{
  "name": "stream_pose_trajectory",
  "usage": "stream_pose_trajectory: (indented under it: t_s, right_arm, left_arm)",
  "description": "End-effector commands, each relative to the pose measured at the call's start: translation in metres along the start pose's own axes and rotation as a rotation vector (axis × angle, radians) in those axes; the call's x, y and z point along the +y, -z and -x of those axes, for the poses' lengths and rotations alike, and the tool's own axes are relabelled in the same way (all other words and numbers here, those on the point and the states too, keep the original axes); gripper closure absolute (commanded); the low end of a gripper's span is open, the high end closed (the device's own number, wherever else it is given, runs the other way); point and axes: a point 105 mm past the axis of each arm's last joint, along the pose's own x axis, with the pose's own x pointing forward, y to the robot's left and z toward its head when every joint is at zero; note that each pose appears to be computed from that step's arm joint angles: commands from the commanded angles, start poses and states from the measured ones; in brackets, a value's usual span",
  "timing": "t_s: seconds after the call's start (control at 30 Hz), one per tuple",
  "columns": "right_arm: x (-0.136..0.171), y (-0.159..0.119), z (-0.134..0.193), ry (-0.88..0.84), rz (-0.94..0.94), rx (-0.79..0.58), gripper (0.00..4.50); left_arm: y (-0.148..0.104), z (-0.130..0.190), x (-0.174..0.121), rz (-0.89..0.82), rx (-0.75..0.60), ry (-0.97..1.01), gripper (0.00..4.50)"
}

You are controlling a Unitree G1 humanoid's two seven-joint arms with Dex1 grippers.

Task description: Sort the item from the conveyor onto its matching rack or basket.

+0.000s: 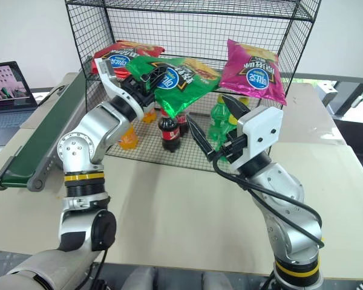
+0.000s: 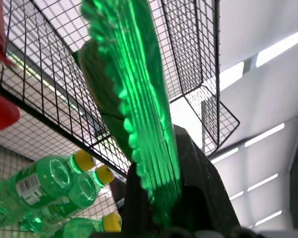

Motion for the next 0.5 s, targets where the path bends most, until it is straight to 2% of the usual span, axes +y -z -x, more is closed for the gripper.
stream_pose_trajectory:
  t_s: [0.03,0.27,0.5]
  right_arm:
    - [-0.001,-0.011,-0.001,0.007,0.037,-0.038,0.00]
    - [-0.003,-0.012,0.001,0.031,0.049,-0.031,0.00]
    - [-0.004,-0.014,0.003,0.052,0.061,-0.026,0.00]
  left_arm:
    - [-0.010,-0.007,-0.016,0.057,-0.097,-0.032,4.46]
    - [-0.011,-0.021,0.008,0.146,-0.205,-0.222,4.46]
    - [0.006,-0.042,-0.003,0.152,-0.175,-0.194,4.46]
